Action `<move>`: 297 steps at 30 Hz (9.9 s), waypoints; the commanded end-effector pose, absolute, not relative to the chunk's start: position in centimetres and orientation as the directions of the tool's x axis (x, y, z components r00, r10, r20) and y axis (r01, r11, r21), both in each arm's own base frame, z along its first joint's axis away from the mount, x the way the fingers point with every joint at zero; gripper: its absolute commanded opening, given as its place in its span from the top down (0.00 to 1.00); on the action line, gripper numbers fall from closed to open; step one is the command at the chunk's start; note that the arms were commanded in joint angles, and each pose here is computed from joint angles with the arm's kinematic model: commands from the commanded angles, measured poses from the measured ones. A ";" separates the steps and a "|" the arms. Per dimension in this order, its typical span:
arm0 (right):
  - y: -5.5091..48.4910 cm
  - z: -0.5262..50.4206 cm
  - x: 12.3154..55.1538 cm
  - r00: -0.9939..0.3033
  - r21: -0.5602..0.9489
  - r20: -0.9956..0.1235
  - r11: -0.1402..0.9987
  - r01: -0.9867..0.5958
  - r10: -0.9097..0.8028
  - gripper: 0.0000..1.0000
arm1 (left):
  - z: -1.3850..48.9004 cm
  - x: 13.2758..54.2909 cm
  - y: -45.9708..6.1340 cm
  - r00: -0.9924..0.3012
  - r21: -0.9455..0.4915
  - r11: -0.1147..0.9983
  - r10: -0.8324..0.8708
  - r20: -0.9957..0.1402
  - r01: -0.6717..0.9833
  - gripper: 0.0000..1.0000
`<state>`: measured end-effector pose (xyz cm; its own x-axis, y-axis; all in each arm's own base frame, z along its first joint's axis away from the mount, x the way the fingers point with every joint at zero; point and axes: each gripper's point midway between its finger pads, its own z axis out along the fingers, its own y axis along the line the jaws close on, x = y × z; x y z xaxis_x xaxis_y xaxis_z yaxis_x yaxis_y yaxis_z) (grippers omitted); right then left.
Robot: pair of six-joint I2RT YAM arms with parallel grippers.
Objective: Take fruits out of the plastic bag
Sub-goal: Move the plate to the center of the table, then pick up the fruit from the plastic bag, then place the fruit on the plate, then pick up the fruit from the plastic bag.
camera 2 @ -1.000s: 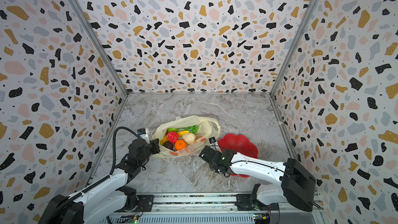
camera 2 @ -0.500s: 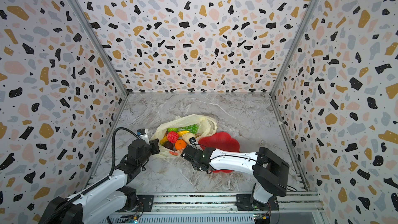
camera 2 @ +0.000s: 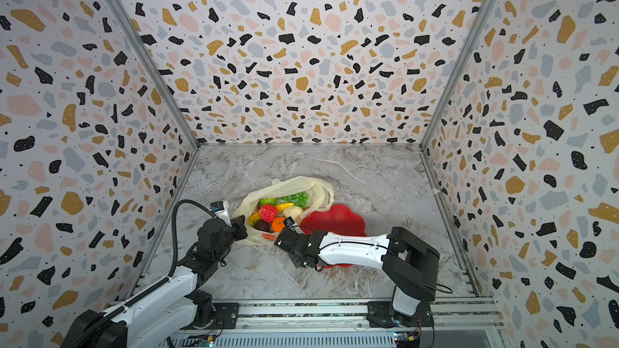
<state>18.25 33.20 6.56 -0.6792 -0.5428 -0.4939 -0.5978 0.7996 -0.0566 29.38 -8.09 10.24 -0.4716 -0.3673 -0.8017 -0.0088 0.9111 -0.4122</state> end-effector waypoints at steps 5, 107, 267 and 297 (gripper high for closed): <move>33.6 10.9 18.0 -0.621 -0.038 -0.561 0.767 -0.641 -0.547 0.55 | 10.8 29.7 -8.1 -0.436 -0.417 0.909 -0.375 -0.818 0.001 0.98; 43.7 15.4 36.9 -0.367 -0.076 -0.712 0.585 -0.807 -0.598 0.48 | 9.8 35.7 -11.4 -0.516 -0.373 0.927 -0.331 -0.790 -0.024 0.94; 36.3 9.0 39.6 -0.423 -0.239 -0.421 0.548 -0.802 -0.802 0.13 | 8.1 35.6 -10.9 -0.565 -0.404 0.911 -0.376 -0.735 -0.080 0.91; 36.7 8.1 41.0 -0.454 -0.348 -0.369 0.574 -0.742 -0.811 0.40 | 7.6 35.7 -11.0 -0.579 -0.401 0.913 -0.370 -0.727 -0.079 0.91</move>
<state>40.70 35.83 4.71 -0.4720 -0.8277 -0.3035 -0.7591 0.5566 -0.3375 34.77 -10.96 6.56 -0.6014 -0.3612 -0.7127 -0.0844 0.9157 -0.3929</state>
